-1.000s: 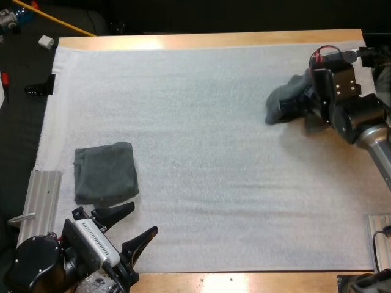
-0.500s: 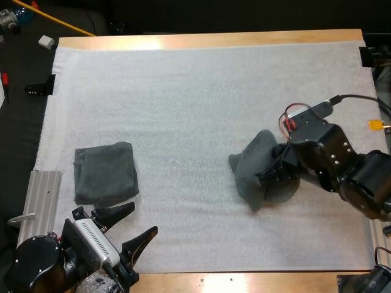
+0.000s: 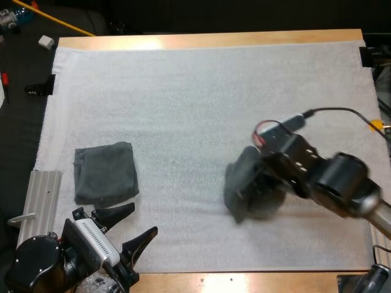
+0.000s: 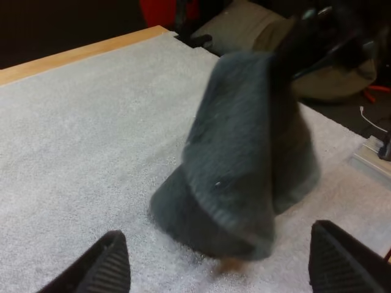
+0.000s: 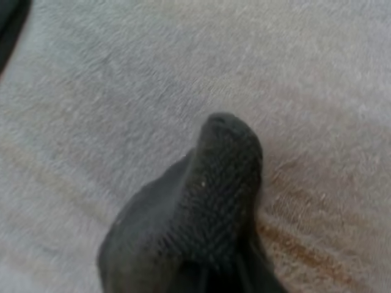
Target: Pick towel from pile, fold and stack
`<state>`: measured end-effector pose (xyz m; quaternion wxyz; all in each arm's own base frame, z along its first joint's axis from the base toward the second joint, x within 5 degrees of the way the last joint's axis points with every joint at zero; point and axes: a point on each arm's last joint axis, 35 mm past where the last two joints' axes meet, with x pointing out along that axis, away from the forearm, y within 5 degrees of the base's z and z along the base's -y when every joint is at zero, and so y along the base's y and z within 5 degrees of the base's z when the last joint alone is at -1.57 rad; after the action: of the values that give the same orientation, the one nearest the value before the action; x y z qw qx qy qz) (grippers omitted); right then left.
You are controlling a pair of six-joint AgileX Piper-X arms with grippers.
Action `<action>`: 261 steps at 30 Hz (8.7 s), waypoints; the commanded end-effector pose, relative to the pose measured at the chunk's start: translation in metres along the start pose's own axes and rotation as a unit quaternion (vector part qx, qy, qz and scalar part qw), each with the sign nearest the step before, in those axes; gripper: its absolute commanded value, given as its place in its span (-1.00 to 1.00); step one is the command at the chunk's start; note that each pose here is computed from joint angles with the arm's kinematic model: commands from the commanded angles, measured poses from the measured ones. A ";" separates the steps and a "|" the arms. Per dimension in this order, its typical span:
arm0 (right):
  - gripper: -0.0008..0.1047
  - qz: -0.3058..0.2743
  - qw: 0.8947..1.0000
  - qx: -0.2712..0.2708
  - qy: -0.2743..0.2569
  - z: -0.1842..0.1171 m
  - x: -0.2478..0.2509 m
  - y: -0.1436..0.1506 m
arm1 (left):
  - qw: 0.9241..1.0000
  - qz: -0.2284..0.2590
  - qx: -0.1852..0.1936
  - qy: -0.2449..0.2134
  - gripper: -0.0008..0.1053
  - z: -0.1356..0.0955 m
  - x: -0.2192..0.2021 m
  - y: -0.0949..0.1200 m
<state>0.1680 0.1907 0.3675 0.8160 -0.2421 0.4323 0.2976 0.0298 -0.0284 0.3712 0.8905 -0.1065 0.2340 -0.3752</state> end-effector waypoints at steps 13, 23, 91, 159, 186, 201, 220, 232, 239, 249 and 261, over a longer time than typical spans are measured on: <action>0.44 -0.069 0.996 0.050 -0.029 0.046 0.092 -0.035 | 1.000 -0.007 -0.002 0.001 0.17 0.002 0.001 0.000; 0.19 -0.081 0.995 0.050 0.034 0.028 0.066 -0.042 | 1.000 -0.007 -0.002 0.003 0.17 0.001 0.000 -0.001; -0.99 0.025 0.973 0.187 0.136 -0.094 0.206 -0.003 | 0.992 0.019 -0.065 0.106 0.15 -0.025 -0.003 0.003; -0.07 0.016 0.952 0.279 0.127 -0.153 0.148 -0.037 | 0.992 0.019 -0.064 0.104 0.15 -0.025 -0.003 0.004; -0.98 0.052 0.945 0.293 0.135 -0.150 0.172 -0.032 | 0.993 0.017 -0.062 0.101 0.15 -0.024 -0.003 0.003; -0.98 -0.001 0.975 0.204 0.084 -0.111 0.069 -0.047 | 0.994 0.013 -0.028 0.106 0.15 -0.017 0.006 0.006; -0.97 -0.005 0.975 0.192 0.115 -0.110 0.056 -0.048 | 0.975 -0.048 -0.016 0.218 0.16 0.008 0.101 0.029; -0.97 -0.013 0.975 0.195 0.108 -0.109 0.056 -0.049 | 0.951 -0.053 0.071 0.296 0.16 -0.012 0.196 0.017; -0.96 -0.010 0.976 0.188 0.114 -0.109 0.056 -0.049 | 0.944 -0.031 0.099 0.312 0.16 -0.027 0.230 0.015; -0.96 -0.010 0.975 0.188 0.115 -0.111 0.057 -0.049 | 0.937 0.002 0.074 0.342 0.15 -0.055 0.283 0.036; -0.95 -0.008 0.976 0.189 0.109 -0.109 0.055 -0.049 | 0.932 -0.006 0.018 0.363 0.16 -0.076 0.315 0.044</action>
<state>0.1668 0.1011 0.2694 0.7964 -0.1174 0.5678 0.1721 0.2101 -0.2225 0.1756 0.7321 0.0289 0.5499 -0.4010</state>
